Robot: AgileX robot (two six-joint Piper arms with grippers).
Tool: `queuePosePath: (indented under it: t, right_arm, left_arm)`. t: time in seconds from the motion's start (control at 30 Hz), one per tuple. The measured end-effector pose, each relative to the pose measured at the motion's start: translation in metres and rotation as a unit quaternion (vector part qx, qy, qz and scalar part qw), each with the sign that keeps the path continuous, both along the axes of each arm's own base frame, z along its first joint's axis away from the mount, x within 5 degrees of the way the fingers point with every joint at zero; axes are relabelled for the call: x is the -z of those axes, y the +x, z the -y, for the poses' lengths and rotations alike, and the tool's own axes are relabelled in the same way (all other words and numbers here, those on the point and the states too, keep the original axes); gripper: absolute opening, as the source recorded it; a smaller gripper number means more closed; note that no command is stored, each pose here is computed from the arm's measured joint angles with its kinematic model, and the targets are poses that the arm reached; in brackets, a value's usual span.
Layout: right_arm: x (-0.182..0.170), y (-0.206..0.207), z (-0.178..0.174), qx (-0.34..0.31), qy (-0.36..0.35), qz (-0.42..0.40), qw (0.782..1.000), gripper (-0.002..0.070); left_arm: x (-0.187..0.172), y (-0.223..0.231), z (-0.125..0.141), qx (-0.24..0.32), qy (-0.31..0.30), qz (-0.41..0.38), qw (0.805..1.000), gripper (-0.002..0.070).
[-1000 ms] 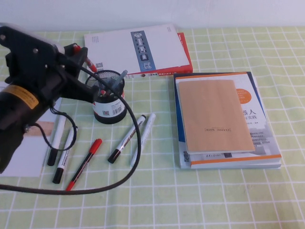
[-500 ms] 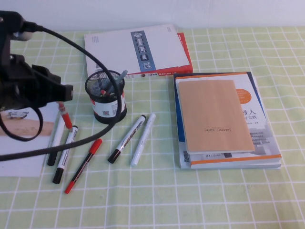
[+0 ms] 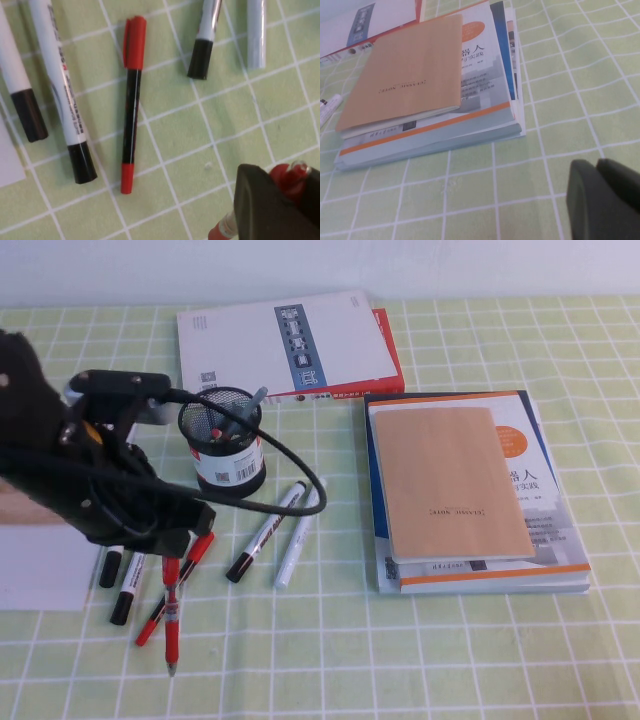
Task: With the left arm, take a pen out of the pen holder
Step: Place the pen on the table
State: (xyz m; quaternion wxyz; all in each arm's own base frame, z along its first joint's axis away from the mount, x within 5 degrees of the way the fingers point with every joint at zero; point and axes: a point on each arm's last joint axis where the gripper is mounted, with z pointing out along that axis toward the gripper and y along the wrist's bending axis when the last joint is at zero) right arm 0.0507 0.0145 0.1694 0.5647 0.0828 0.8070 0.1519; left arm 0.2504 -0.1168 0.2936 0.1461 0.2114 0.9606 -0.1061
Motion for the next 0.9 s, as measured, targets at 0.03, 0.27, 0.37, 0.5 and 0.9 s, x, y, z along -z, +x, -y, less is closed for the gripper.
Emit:
queuePosePath:
  t: [0.03, 0.27, 0.37, 0.5, 0.9]
  right_arm:
    - [0.000, 0.000, 0.000, 0.000, 0.000, 0.000, 1.000, -0.0015]
    - [0.000, 0.000, 0.000, 0.000, 0.000, 0.000, 1.000, -0.0015]
    - [0.000, 0.000, 0.000, 0.000, 0.000, 0.000, 1.000, -0.0015]
    - [0.000, 0.000, 0.000, 0.000, 0.000, 0.000, 1.000, -0.0015]
    - [0.000, 0.000, 0.000, 0.000, 0.000, 0.000, 1.000, -0.0015]
  left_arm:
    - [-0.001, 0.003, 0.003, 0.006, 0.005, -0.009, 1.000, 0.0071]
    - [-0.009, 0.037, 0.027, 0.036, 0.026, -0.036, 0.998, 0.0071]
    - [-0.004, 0.056, 0.036, 0.040, 0.031, -0.042, 0.998, 0.0071]
    - [0.014, 0.074, 0.044, 0.043, 0.047, -0.058, 0.996, 0.0071]
    - [0.048, 0.085, 0.053, 0.064, 0.085, -0.090, 0.990, 0.0071]
